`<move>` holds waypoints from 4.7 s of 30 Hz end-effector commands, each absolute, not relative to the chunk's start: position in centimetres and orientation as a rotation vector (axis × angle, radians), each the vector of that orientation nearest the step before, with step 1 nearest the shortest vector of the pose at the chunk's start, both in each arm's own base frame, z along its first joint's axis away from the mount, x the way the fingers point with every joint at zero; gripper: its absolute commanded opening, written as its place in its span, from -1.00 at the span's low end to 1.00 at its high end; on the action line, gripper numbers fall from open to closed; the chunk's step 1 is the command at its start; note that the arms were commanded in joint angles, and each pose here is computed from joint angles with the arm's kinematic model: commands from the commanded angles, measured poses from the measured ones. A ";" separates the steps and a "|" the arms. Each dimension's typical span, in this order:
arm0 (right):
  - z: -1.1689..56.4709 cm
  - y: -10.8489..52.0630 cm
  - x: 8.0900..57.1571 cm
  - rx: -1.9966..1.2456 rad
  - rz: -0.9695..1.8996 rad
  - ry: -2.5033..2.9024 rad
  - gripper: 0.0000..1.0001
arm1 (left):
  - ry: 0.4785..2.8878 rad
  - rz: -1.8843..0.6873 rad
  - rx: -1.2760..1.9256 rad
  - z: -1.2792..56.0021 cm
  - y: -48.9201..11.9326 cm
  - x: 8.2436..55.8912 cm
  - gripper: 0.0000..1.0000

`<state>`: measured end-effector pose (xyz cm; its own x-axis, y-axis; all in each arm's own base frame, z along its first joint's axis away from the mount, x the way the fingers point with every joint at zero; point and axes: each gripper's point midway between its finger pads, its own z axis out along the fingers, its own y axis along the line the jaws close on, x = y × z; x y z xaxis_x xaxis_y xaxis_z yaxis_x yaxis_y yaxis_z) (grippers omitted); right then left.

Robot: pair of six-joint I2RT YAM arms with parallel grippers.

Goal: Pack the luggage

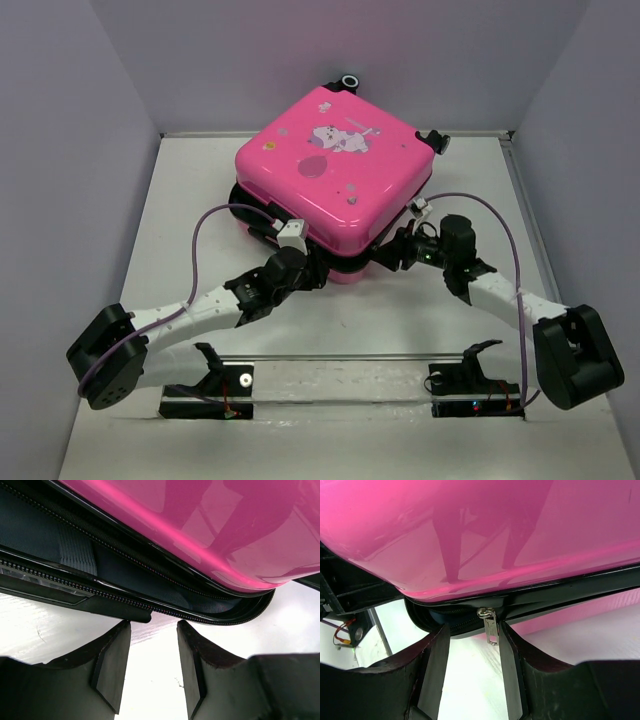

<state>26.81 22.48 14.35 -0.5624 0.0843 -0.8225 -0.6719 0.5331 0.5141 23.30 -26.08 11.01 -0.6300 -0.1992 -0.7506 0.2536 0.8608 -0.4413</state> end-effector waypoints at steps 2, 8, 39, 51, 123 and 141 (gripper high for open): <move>17.0 23.2 28.6 -0.506 1.096 1.820 -0.03 | 2.080 -0.685 0.012 13.4 -26.8 24.4 0.06; 16.1 23.2 28.3 -0.479 1.117 1.831 -0.24 | 2.072 -0.697 0.012 13.7 -27.1 24.5 0.06; 12.5 21.2 21.6 -0.308 0.751 2.119 -0.86 | 1.981 -0.788 0.047 18.1 -33.3 28.5 0.04; 14.7 21.6 24.2 -0.324 0.669 2.042 0.22 | 2.001 -0.744 0.046 16.9 -30.8 27.2 0.04; 15.7 25.0 18.3 -0.241 0.663 1.966 -0.86 | 2.036 -0.434 -0.556 15.5 -8.4 40.5 0.34; 19.6 36.6 22.0 -0.382 0.741 1.917 -0.86 | 2.168 -0.747 -0.300 7.4 -23.1 30.0 -0.88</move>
